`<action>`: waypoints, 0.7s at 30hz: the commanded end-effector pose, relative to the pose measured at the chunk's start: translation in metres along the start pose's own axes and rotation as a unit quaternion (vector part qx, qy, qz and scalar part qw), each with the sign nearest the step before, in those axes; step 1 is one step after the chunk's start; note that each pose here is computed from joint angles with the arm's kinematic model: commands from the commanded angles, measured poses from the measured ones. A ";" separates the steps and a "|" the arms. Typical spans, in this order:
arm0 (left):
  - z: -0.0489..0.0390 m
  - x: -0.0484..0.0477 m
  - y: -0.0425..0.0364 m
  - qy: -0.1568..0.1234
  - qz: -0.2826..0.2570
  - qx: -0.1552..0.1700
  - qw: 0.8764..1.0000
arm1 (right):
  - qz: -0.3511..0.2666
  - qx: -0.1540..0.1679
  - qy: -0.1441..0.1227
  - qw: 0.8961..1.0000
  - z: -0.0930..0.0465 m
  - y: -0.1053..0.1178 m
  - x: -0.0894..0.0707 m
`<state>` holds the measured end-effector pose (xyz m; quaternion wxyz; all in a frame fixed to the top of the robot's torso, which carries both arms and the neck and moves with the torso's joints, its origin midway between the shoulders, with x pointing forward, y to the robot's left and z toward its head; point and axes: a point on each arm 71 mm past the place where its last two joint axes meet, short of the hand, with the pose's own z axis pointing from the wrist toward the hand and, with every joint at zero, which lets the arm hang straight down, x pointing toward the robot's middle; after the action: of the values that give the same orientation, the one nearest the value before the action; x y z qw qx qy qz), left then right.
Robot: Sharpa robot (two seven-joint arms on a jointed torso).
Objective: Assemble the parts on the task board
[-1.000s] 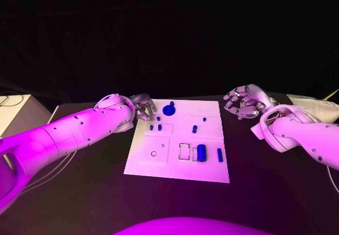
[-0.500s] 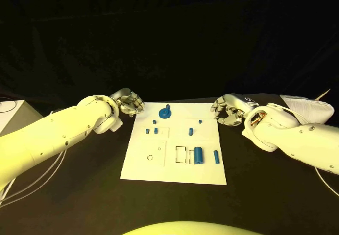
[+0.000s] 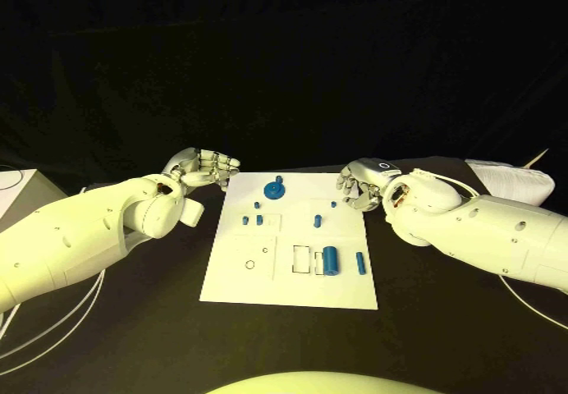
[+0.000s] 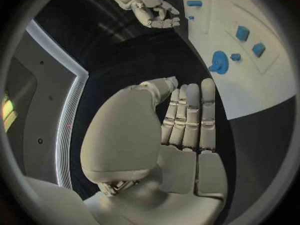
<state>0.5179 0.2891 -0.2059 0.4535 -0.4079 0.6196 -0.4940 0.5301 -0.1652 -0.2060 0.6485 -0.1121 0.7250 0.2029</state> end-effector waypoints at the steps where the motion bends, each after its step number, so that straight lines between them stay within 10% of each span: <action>1: -0.0044 0.0022 -0.0025 -0.017 -0.069 0.021 0.997 | -0.030 0.005 0.024 0.999 0.005 0.002 0.005; 21: -0.0137 0.0141 -0.0070 -0.019 -0.098 0.033 0.994 | -0.033 0.006 0.075 0.997 0.020 0.010 0.031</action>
<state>0.5016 0.2782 -0.2021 0.4256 -0.4567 0.5645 -0.5400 0.5408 -0.1452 -0.2322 0.6160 -0.1334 0.7566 0.1741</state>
